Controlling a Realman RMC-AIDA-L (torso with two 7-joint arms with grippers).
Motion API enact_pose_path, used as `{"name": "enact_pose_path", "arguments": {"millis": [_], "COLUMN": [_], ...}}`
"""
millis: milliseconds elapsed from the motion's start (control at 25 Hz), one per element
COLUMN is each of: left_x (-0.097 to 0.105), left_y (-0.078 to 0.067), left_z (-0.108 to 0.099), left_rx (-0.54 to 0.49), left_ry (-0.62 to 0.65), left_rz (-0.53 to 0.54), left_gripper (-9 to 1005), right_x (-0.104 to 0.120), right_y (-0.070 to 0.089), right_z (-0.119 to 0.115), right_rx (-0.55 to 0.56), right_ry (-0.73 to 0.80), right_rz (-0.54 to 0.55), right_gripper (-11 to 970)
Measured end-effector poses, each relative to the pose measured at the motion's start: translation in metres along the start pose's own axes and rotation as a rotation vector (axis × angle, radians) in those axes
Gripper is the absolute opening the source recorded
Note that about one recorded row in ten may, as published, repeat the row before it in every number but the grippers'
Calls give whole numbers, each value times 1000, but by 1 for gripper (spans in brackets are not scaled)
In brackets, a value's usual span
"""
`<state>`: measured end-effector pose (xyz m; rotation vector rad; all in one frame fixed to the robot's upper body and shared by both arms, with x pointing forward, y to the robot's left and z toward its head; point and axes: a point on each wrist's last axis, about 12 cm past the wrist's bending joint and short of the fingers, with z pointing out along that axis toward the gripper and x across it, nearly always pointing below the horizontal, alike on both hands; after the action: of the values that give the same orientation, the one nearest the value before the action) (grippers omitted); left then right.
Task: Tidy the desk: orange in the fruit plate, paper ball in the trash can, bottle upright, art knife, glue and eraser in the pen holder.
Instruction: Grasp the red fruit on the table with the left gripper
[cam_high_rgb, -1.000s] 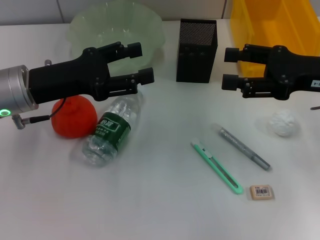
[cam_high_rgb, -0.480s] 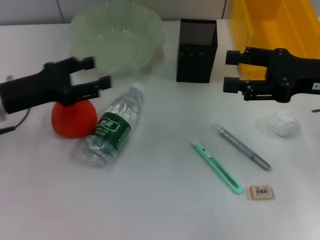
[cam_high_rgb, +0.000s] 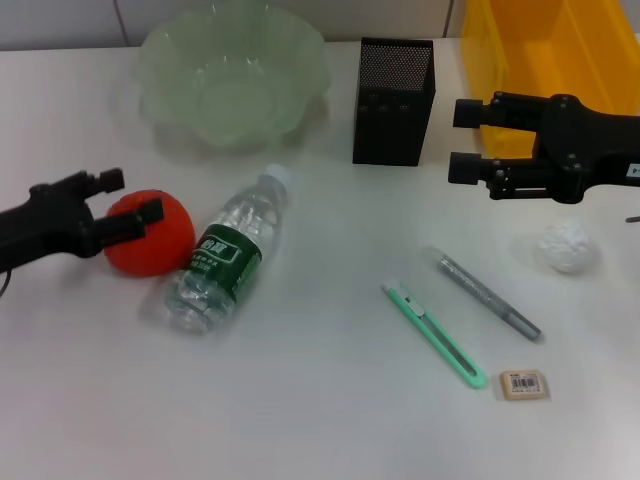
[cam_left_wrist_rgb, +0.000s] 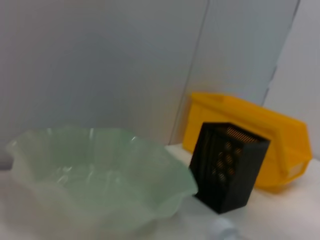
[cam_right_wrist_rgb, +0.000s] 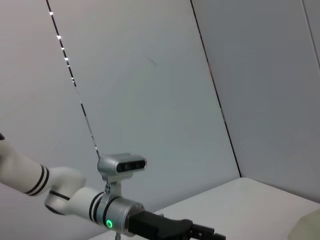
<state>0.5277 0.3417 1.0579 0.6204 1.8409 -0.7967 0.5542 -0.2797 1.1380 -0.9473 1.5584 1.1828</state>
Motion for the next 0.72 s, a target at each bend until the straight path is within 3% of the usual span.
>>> {"name": "enact_pose_path", "arguments": {"millis": [240,720], "left_x": [16,17], "left_y": [-1,-2], "left_z": [4,11], "left_rx": [-55,-61], "left_ry": [57,63], "left_rz": [-11,15], "left_gripper": [735,708], "right_x": [0,2], "right_y": [0,1], "right_z": [0,-2], "right_rx": [2,8], "right_ry": [-2,-6], "right_rz": [-14,-8], "right_gripper": [826,825]}}
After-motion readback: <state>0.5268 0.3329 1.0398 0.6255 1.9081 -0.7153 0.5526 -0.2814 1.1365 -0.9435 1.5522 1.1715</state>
